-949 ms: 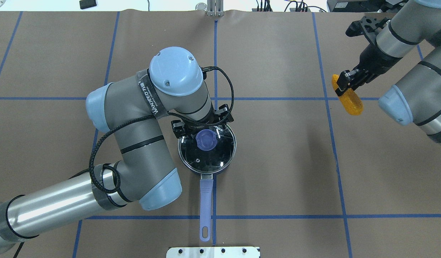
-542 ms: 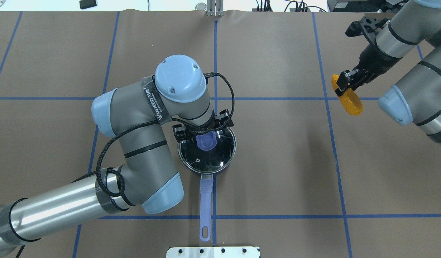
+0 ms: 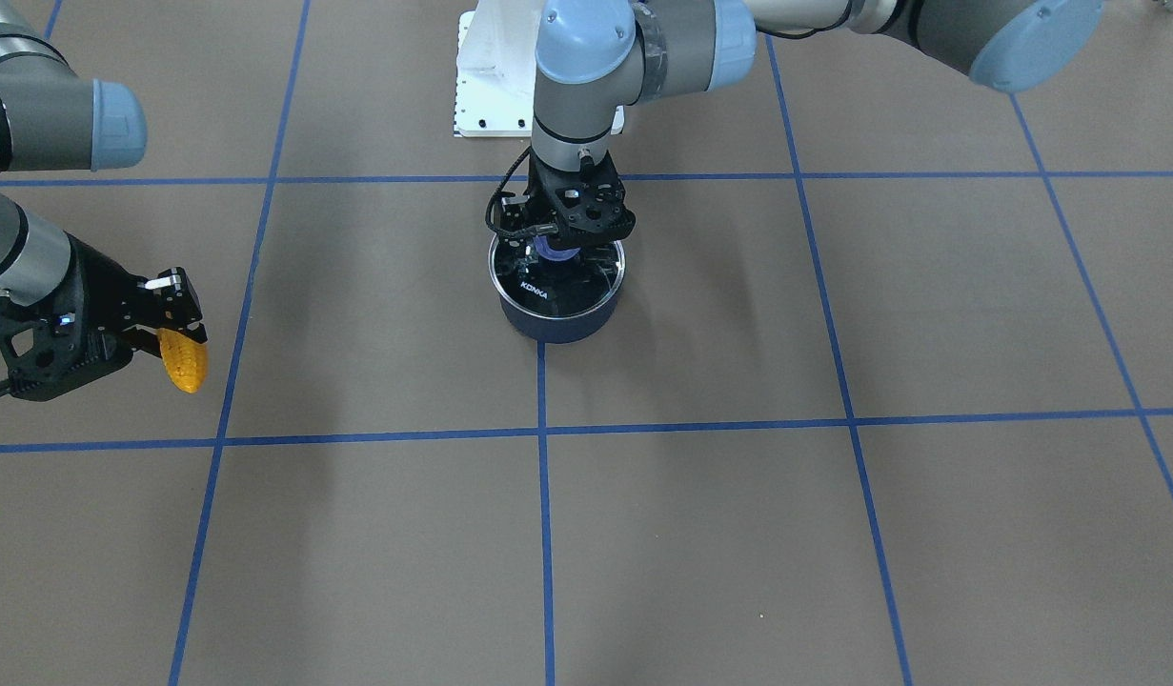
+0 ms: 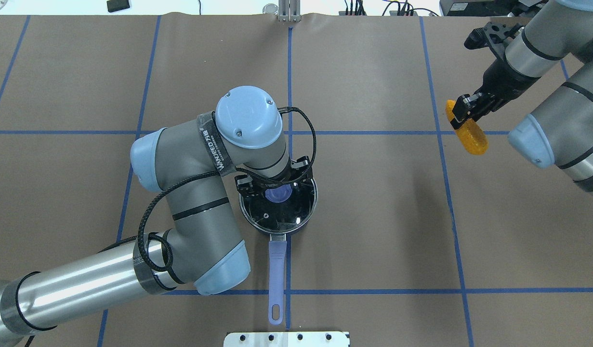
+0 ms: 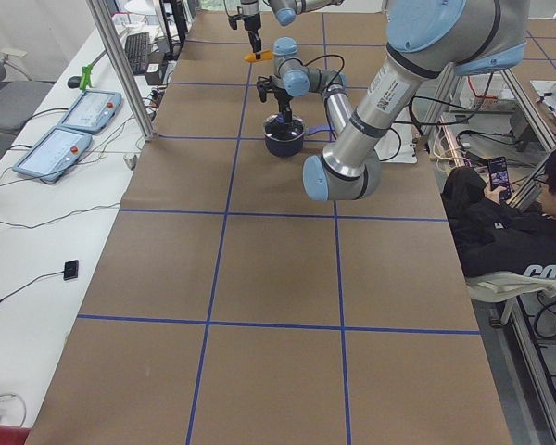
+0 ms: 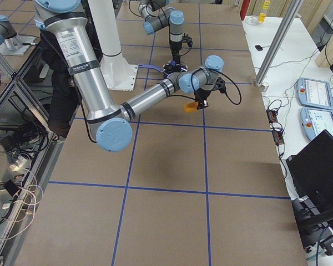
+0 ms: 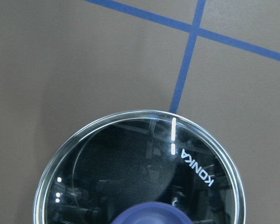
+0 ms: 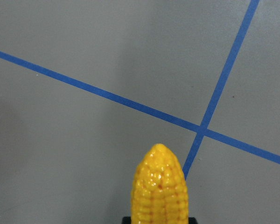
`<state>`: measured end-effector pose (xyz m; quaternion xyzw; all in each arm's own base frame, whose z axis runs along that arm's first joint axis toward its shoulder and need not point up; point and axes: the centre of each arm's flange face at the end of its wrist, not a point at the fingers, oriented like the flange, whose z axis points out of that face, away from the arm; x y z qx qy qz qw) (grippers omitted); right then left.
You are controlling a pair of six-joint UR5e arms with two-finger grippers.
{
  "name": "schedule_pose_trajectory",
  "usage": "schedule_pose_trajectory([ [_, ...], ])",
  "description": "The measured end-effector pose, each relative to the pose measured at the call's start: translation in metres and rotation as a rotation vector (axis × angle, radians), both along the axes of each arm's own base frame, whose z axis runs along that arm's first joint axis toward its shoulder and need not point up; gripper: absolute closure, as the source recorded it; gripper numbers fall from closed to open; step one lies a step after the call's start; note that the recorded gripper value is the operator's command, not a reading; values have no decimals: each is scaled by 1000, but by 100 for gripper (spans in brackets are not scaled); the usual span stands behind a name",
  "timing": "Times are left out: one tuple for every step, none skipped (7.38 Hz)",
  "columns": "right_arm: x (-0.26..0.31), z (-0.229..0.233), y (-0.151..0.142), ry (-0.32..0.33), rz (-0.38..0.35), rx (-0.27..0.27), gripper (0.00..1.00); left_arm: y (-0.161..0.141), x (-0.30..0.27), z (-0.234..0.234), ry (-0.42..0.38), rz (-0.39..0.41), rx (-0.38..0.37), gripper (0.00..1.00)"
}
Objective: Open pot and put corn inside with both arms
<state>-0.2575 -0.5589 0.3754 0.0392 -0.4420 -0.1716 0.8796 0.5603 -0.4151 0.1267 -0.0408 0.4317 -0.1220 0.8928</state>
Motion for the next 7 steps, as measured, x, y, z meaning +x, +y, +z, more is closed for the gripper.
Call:
schedule_pose_trajectory([
  [0,-1,0,0,0,1,90,0,0,0,0,0,0,57],
  [0,-1,-1,0,1,1,90,0,0,0,0,0,0,64],
  [-1,-1,-1,0,0,1,90,0,0,0,0,1,1,65],
  [-1,-2,-1,0,0,2,90,1,0,-1,3,3,2,66],
  [-2,-3,-2,0,0,2,90,4,-5,-6,12,6,6,68],
  [-2,-6,-3,0,1,1,90,9,-17,-12,19,7,10,68],
  [-4,-14,-5,0,5,-4,90,18,-36,-10,16,19,23,69],
])
